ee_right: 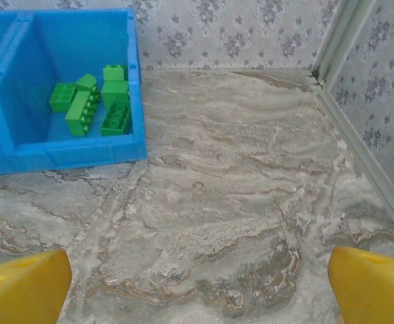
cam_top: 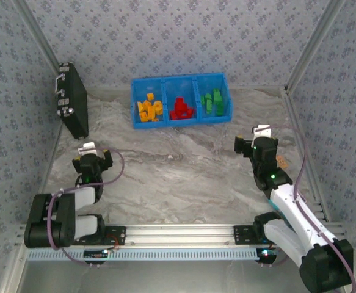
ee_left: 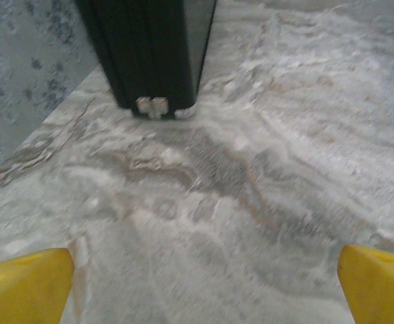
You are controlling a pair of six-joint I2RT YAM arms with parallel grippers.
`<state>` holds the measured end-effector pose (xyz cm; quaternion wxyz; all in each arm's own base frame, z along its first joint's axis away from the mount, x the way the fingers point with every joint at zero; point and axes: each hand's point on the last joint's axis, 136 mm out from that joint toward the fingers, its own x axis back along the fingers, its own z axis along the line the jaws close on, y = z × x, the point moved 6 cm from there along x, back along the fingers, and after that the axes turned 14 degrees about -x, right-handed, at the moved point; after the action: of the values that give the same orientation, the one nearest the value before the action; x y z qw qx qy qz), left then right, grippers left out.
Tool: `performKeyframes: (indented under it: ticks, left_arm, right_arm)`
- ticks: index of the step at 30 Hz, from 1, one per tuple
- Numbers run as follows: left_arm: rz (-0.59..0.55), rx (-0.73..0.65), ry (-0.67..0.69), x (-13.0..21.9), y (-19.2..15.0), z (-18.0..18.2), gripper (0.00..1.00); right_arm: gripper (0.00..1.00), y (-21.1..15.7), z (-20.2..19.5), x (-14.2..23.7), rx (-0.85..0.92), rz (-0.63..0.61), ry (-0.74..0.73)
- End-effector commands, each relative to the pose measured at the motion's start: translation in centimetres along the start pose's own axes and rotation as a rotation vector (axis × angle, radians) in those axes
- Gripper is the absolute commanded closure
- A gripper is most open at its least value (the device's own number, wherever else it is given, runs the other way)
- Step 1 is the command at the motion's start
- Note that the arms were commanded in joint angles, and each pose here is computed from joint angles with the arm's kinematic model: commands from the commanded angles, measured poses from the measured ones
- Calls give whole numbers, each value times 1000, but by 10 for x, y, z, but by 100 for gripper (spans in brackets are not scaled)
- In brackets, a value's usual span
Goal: Sort the legos into containers by color
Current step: Reset both arms
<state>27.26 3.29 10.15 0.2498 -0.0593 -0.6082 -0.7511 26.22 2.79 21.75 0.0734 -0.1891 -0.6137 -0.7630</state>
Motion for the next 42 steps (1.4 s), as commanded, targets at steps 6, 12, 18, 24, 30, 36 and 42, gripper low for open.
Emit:
performKeyframes:
  ticks: [6, 12, 18, 24, 30, 36, 42]
  left_arm:
    - [-88, -19, -142, -42, 38, -23, 0]
    - [-60, -53, -199, -50, 42, -30, 0]
    - [-69, -53, -196, -50, 42, -30, 0]
    - [-68, -53, -196, -50, 42, -30, 0]
    - [-67, -53, -197, -50, 42, -30, 0]
    - [-69, -53, -197, -50, 42, -30, 0]
    - [-69, -53, -195, -50, 43, -30, 0]
  right_arm:
    - [1, -15, -12, -5, -28, -61, -19]
    - [1, -32, -21, -17, 39, -35, -60]
    - [1, -44, -32, -47, 105, -69, -13]
    - [1, -48, -36, -86, 66, -16, 95]
    - [1, -69, -34, -111, 43, 14, 175]
    - [0, -66, -41, -114, 10, 51, 148]
    - [0, -67, -41, -114, 17, 53, 136]
